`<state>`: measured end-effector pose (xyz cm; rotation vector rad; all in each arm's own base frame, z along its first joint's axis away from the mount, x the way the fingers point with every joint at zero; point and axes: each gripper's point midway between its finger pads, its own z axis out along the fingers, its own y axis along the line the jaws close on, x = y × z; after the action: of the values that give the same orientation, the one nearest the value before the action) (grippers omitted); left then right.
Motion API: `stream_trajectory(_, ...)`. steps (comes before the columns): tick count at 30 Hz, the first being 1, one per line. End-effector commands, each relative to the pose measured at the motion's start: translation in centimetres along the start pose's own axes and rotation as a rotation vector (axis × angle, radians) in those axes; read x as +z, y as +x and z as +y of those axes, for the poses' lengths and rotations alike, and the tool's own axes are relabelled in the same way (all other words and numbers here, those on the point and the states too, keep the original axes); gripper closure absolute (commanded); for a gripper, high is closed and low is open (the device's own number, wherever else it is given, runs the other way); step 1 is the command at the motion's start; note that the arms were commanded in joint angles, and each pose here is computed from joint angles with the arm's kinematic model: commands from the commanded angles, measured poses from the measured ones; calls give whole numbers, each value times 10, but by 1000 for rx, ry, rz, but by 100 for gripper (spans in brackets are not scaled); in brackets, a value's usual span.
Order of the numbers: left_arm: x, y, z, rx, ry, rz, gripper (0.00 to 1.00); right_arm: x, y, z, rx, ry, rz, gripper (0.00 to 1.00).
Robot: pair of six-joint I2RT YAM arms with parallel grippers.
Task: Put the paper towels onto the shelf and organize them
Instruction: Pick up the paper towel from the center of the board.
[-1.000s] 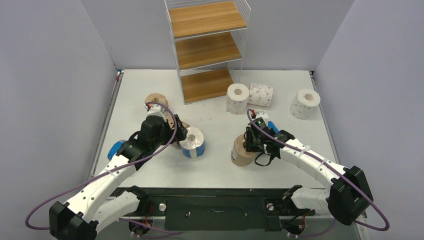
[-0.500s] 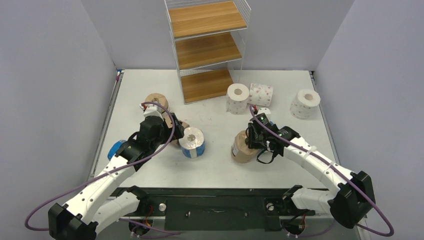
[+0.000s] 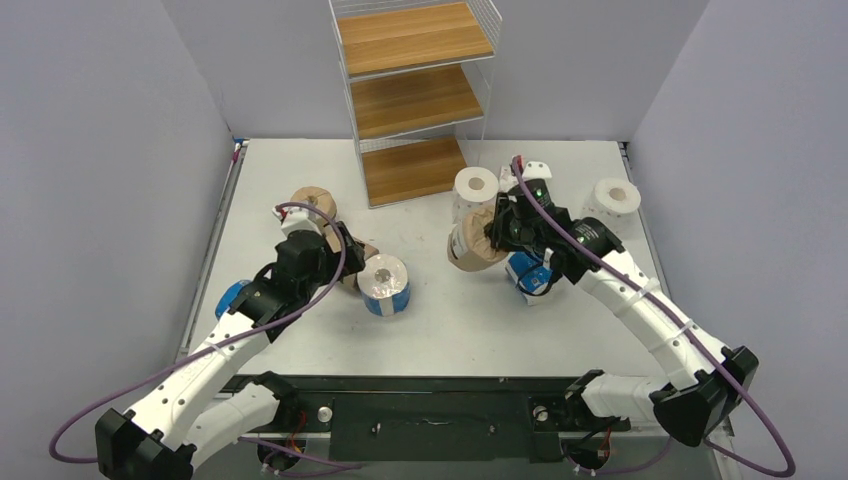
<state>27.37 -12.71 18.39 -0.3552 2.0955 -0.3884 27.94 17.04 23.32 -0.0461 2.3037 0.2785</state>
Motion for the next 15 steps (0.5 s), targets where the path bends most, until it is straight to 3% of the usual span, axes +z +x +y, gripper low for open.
stream_trajectory(1,-12,-49,-22,-76,46,-119,4,-9,-57,19,19,-17,-126,74)
stream_trajectory(15,-29,-116,-49,-202,149,-316,4,28,-150,58,113,-33,-225,74)
